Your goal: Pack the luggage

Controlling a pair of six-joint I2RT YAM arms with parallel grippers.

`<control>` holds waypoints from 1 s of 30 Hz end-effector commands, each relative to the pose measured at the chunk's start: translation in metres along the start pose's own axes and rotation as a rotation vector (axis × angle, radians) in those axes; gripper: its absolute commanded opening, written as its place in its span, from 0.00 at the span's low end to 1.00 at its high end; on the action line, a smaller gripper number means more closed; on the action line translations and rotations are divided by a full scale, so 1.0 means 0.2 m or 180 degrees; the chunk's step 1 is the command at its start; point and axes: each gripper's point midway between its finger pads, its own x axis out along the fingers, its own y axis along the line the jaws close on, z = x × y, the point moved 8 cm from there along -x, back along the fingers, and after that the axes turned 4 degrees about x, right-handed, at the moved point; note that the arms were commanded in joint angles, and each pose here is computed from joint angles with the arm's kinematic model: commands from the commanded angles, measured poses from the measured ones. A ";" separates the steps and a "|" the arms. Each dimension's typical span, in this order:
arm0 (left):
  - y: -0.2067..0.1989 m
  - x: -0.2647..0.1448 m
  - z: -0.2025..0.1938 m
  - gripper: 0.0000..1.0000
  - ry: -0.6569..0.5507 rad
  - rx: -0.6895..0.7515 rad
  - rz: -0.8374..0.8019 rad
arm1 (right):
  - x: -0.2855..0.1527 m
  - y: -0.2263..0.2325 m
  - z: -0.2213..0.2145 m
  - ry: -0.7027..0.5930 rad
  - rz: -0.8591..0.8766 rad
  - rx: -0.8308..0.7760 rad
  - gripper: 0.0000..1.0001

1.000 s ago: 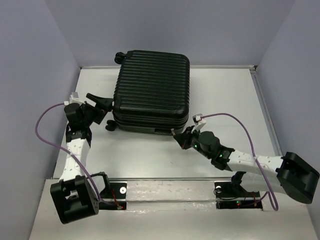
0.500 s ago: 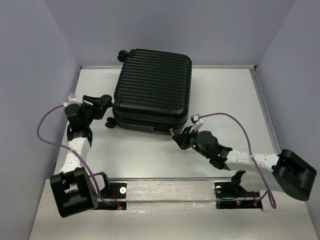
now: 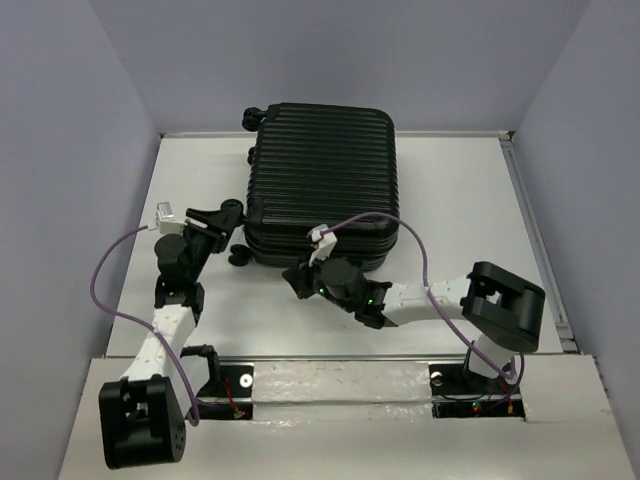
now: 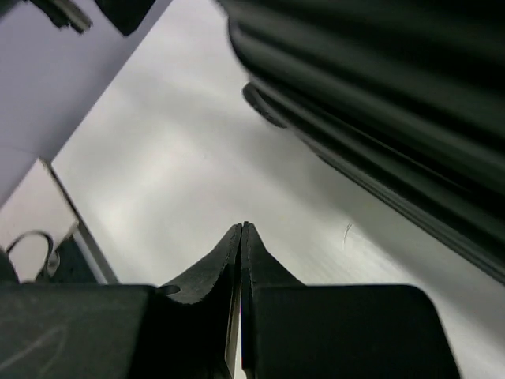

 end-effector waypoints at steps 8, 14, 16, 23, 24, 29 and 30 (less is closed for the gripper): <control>-0.07 -0.27 -0.28 0.06 0.0724 0.0214 -0.0501 | 0.11 0.17 0.16 0.0131 0.0834 -0.0162 0.07; -0.12 -0.31 -0.25 0.06 0.0596 0.0451 -0.0471 | -0.16 0.04 -0.03 0.0391 0.0321 -0.0143 0.07; -0.12 -0.32 -0.24 0.06 0.0584 0.0505 -0.0472 | -0.31 -0.08 0.06 0.0197 0.0047 0.0095 0.07; -0.12 -0.31 -0.25 0.06 0.0586 0.0522 -0.0516 | -0.69 -0.51 0.07 0.0135 -0.1121 0.0216 0.45; -0.12 -0.31 -0.26 0.06 0.0606 0.0535 -0.0519 | -0.70 -0.53 0.08 0.0105 -0.1153 0.0226 0.46; -0.12 -0.32 -0.27 0.06 0.0650 0.0643 -0.0491 | -0.69 -0.61 0.21 -0.0045 -0.1379 0.0091 0.49; -0.12 -0.32 -0.27 0.06 0.0656 0.0650 -0.0500 | -0.68 -0.61 0.22 -0.0031 -0.1413 0.0077 0.49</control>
